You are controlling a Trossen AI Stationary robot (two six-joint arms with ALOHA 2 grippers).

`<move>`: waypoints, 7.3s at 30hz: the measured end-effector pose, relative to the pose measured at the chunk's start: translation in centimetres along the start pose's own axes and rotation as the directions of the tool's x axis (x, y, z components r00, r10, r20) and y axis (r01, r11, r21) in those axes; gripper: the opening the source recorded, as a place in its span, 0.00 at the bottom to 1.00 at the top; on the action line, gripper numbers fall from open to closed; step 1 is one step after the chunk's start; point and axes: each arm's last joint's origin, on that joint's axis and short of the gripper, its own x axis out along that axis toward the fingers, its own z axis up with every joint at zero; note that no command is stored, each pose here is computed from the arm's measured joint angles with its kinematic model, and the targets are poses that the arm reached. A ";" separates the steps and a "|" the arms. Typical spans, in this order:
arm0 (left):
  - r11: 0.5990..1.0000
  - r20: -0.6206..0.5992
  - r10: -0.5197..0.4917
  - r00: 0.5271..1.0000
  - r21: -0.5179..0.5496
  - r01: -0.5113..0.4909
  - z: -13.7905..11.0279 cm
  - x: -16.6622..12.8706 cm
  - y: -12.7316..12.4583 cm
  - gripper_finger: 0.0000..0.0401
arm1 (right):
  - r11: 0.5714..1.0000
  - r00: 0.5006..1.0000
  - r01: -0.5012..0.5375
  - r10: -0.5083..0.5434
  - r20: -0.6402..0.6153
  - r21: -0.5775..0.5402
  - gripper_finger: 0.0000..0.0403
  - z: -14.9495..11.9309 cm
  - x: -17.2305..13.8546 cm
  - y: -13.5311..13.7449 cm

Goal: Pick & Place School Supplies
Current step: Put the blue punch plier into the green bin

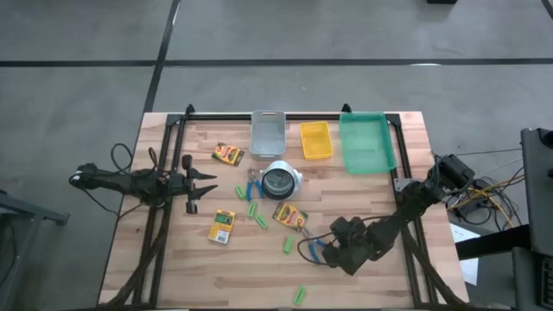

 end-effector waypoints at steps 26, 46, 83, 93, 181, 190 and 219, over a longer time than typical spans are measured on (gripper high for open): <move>1.000 0.005 0.001 1.000 -0.002 -0.001 0.1 0.0 0.0 0.33 | 1.000 0.998 -0.006 0.006 -0.059 -0.006 0.75 -0.6 0.9 0.1; 1.000 0.006 0.001 1.000 -0.002 -0.001 0.1 0.0 0.0 0.33 | 0.998 0.998 -0.029 0.032 -0.045 0.056 0.74 -0.4 0.8 0.8; 1.000 0.006 0.001 1.000 -0.002 -0.001 0.1 0.0 0.0 0.33 | 0.996 0.994 0.022 -0.031 -0.104 -0.083 0.07 -0.9 1.2 0.2; 1.000 0.006 0.001 1.000 -0.002 -0.001 0.1 0.0 0.0 0.33 | 0.996 0.995 0.017 -0.025 -0.095 -0.086 0.07 -0.8 1.2 0.2; 1.000 0.006 0.001 1.000 -0.002 -0.001 0.1 0.0 0.0 0.33 | 0.751 0.866 0.488 -0.479 -0.143 0.445 0.07 23.9 -5.3 -25.1; 1.000 0.006 0.001 1.000 -0.003 -0.001 0.1 0.0 0.0 0.33 | 0.751 0.894 0.442 -0.412 -0.176 0.491 0.07 25.0 -3.3 -27.4; 1.000 0.006 0.001 1.000 -0.002 -0.001 0.1 0.0 0.0 0.33 | 0.721 0.852 0.521 -0.407 -0.329 0.457 0.19 24.8 0.1 -30.1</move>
